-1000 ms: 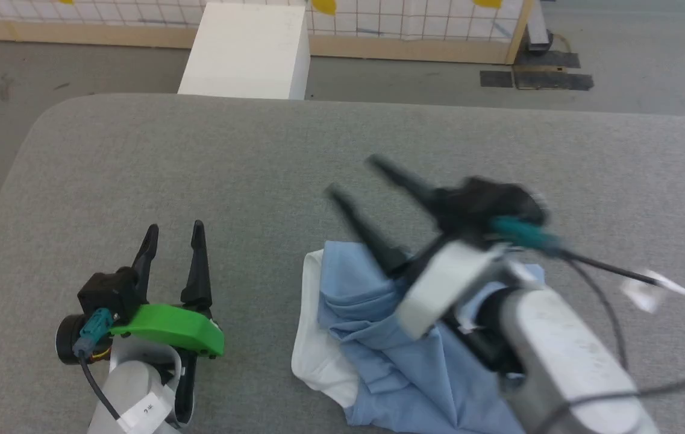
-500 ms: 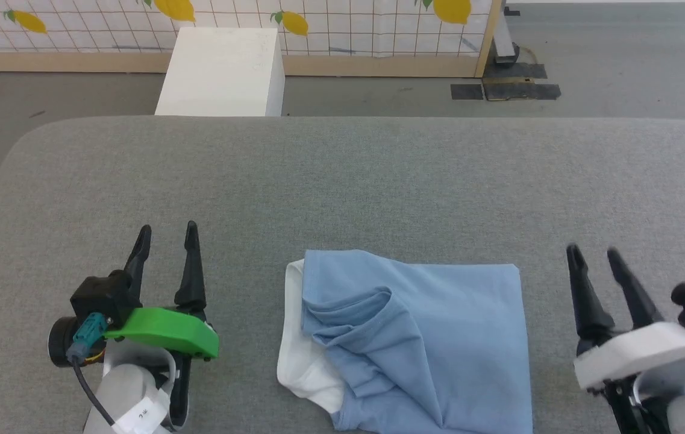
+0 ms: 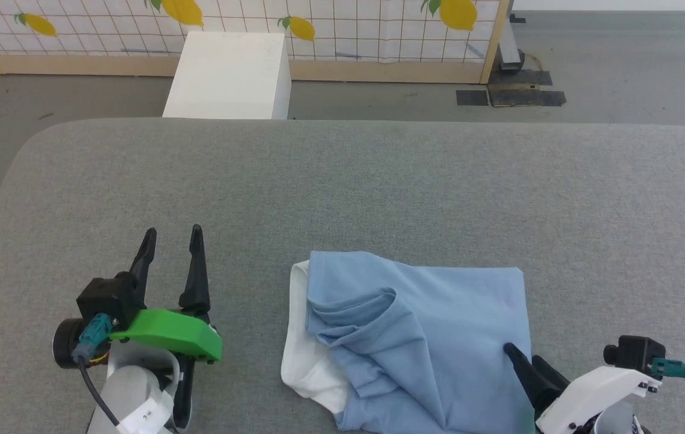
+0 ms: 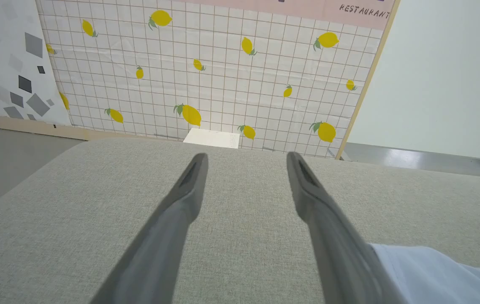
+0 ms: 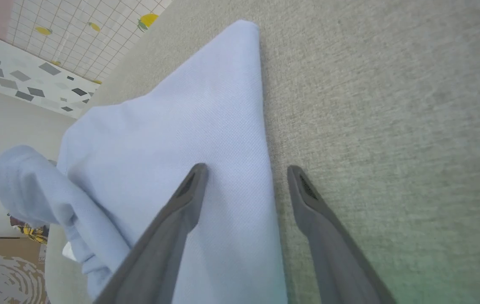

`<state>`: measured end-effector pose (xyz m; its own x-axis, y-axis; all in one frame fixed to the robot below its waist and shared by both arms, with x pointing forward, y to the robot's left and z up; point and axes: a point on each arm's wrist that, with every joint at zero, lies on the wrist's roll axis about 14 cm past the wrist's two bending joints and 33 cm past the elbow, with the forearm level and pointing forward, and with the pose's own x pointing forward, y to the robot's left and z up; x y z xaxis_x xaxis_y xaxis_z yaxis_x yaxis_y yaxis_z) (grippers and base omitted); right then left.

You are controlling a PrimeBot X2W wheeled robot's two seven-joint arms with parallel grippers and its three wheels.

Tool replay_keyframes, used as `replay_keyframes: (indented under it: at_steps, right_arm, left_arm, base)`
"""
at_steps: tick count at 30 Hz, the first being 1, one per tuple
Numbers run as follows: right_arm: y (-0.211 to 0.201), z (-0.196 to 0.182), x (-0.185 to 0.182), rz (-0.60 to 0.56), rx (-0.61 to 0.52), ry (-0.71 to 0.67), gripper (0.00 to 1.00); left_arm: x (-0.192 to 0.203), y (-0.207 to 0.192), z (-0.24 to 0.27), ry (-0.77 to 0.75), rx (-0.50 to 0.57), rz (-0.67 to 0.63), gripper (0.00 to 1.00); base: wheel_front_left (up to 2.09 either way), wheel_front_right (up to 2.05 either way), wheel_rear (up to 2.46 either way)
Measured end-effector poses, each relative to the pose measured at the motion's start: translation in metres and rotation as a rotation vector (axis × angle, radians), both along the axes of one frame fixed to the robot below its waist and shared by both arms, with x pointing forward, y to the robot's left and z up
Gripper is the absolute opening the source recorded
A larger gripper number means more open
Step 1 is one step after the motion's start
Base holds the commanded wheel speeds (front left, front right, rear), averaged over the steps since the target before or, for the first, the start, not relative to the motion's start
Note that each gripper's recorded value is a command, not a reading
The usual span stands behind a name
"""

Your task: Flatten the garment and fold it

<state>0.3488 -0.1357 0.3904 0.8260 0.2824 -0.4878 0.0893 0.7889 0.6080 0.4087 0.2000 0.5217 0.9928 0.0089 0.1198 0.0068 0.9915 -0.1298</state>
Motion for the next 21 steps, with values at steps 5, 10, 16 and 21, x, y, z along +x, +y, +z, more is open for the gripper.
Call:
replay_keyframes:
  at_steps: [5,10,16,21]
  right_arm:
    - [0.012,-0.007,0.002,0.062,-0.015,0.040,1.00]
    - [0.029,-0.008,0.008,0.140,-0.032,0.059,0.09]
    - [0.039,0.005,0.015,0.209,-0.110,0.003,0.00]
    - [0.046,0.056,0.040,0.320,-0.390,-0.201,0.00]
  left_arm:
    - [-0.001,0.000,-0.001,0.004,-0.001,0.001,1.00]
    - [0.000,0.001,-0.003,0.009,-0.001,0.003,1.00]
    - [-0.001,0.002,-0.004,0.010,-0.003,0.007,1.00]
    - [0.000,0.000,-0.007,0.019,-0.007,0.004,1.00]
  base:
    - [0.00,0.00,0.00]
    - [0.00,0.00,0.00]
    - [0.00,0.00,0.00]
    - [0.00,0.00,0.00]
